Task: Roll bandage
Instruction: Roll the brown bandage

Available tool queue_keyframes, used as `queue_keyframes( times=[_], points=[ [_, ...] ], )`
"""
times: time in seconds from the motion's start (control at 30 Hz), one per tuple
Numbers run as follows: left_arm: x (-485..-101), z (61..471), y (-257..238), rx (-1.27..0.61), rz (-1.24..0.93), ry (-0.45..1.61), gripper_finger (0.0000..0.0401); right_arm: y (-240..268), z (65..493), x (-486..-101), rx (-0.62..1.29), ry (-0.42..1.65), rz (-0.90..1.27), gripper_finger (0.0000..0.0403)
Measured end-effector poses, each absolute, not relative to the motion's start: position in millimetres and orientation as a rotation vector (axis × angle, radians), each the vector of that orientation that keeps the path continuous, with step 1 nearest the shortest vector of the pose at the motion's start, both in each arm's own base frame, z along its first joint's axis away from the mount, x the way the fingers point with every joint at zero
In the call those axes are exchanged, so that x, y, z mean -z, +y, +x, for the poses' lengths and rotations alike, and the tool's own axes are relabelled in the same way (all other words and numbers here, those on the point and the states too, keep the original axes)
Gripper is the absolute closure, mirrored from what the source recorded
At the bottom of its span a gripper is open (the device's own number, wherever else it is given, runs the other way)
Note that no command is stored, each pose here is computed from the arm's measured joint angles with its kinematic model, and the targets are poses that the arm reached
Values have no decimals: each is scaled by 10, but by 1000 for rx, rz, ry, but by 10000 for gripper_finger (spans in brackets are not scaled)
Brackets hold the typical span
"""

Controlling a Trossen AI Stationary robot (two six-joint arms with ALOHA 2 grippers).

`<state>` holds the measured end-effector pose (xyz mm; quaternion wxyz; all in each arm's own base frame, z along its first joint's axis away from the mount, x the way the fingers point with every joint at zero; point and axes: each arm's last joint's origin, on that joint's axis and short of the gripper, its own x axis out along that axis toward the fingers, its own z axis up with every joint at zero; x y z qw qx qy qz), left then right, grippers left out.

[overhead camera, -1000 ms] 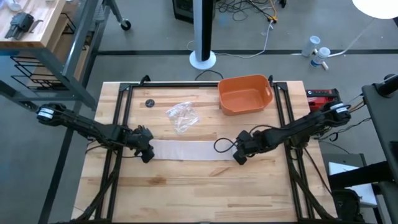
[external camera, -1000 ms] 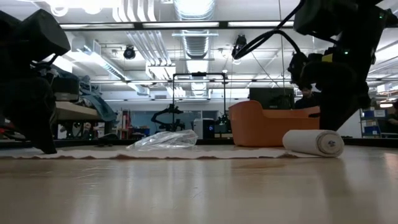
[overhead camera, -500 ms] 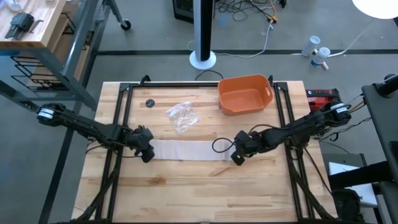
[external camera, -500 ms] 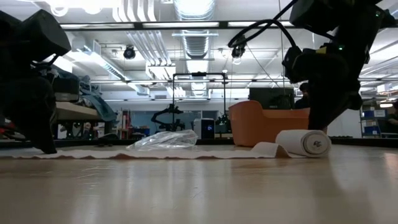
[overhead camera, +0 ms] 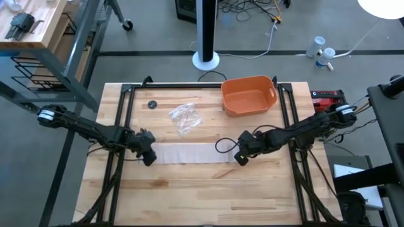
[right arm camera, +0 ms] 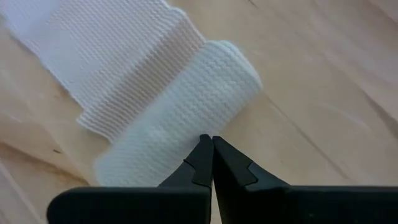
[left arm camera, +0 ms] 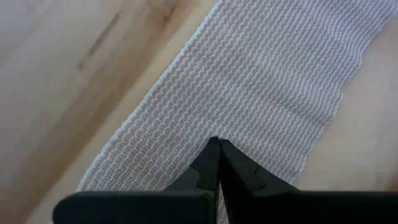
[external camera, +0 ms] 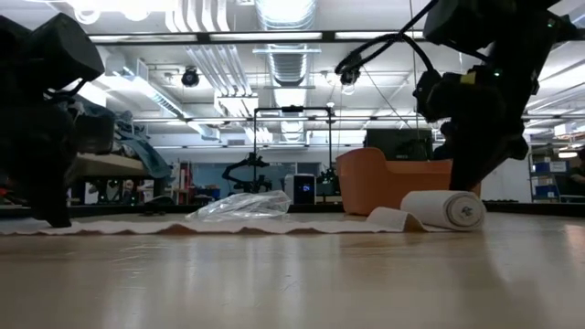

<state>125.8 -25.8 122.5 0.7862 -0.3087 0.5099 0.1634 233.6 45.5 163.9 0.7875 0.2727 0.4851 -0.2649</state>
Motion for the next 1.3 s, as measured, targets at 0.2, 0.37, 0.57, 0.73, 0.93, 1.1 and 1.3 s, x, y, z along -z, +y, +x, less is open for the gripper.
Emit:
queue_keyframes(
  times=[0.2, 0.37, 0.57, 0.73, 0.93, 1.1, 1.3],
  points=[
    [-1224, 1241, -264, -350, -704, 1125, 401, 442, 2247, -1616, 602, 1138, 584, 403],
    [-1225, 1206, -266, -358, -742, 1157, 401, 457, 2281, -1590, 590, 1130, 591, 403],
    [-1238, 1182, -259, -361, -737, 1152, 401, 463, 2310, -1599, 575, 1101, 604, 403],
    [-1236, 1134, -249, -401, -757, 1179, 401, 472, 2324, -1587, 569, 1097, 607, 403],
    [-1248, 1133, -246, -399, -758, 1159, 401, 475, 2336, -1585, 560, 1081, 615, 403],
    [-1255, 1133, -245, -400, -762, 1148, 401, 480, 2361, -1593, 548, 1055, 627, 403],
    [-1258, 1133, -238, -415, -756, 1127, 401, 485, 2396, -1547, 553, 1048, 621, 403]
  ],
)
